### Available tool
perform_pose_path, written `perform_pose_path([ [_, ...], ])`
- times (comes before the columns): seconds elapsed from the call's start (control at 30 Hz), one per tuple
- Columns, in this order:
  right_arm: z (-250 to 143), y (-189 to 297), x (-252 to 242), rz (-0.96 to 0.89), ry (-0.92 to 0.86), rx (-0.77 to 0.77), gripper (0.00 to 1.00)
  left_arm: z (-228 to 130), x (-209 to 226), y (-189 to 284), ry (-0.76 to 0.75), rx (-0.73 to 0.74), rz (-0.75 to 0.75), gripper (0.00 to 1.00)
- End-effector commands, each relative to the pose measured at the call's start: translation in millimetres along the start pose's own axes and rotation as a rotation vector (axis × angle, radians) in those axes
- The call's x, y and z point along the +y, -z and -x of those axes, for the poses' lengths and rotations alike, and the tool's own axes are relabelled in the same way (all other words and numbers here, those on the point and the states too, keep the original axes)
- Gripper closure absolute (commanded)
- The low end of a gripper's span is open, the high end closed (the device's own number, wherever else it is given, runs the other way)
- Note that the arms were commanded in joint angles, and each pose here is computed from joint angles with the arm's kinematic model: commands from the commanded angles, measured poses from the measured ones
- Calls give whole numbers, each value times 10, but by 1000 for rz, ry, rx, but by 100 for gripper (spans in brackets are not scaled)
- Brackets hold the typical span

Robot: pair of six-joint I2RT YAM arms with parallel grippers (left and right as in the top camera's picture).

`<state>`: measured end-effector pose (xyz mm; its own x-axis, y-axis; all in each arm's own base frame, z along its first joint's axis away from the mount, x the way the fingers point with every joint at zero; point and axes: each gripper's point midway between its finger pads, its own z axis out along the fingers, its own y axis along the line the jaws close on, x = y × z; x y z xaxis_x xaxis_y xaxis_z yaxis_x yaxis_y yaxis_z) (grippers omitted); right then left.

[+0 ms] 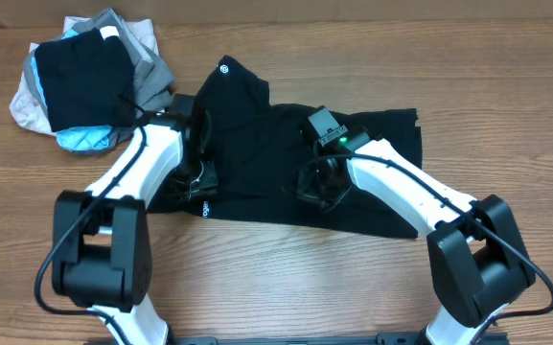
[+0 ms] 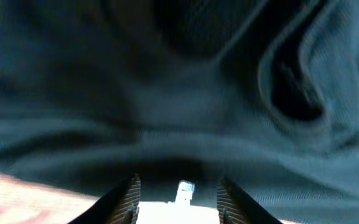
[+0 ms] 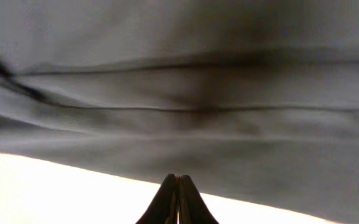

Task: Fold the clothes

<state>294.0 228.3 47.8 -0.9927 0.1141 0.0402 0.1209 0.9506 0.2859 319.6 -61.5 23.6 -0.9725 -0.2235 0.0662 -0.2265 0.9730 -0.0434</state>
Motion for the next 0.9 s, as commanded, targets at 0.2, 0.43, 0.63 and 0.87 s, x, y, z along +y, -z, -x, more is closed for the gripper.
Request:
perform_pose_path([
  [0.2, -191, -52, 153, 91, -3, 88, 96, 30, -34, -56, -1, 3, -13, 74],
  [0.43, -241, -245, 159, 71, -27, 120, 96, 41, -30, -199, 17, 27, -5, 78],
  [0.63, -226, -447, 103, 49, -45, 144, 96, 40, -18, -315, 17, 49, 6, 78],
  [0.87, -107, -565, 51, 26, -66, 107, 96, 51, -16, -328, 10, 46, 8, 76],
])
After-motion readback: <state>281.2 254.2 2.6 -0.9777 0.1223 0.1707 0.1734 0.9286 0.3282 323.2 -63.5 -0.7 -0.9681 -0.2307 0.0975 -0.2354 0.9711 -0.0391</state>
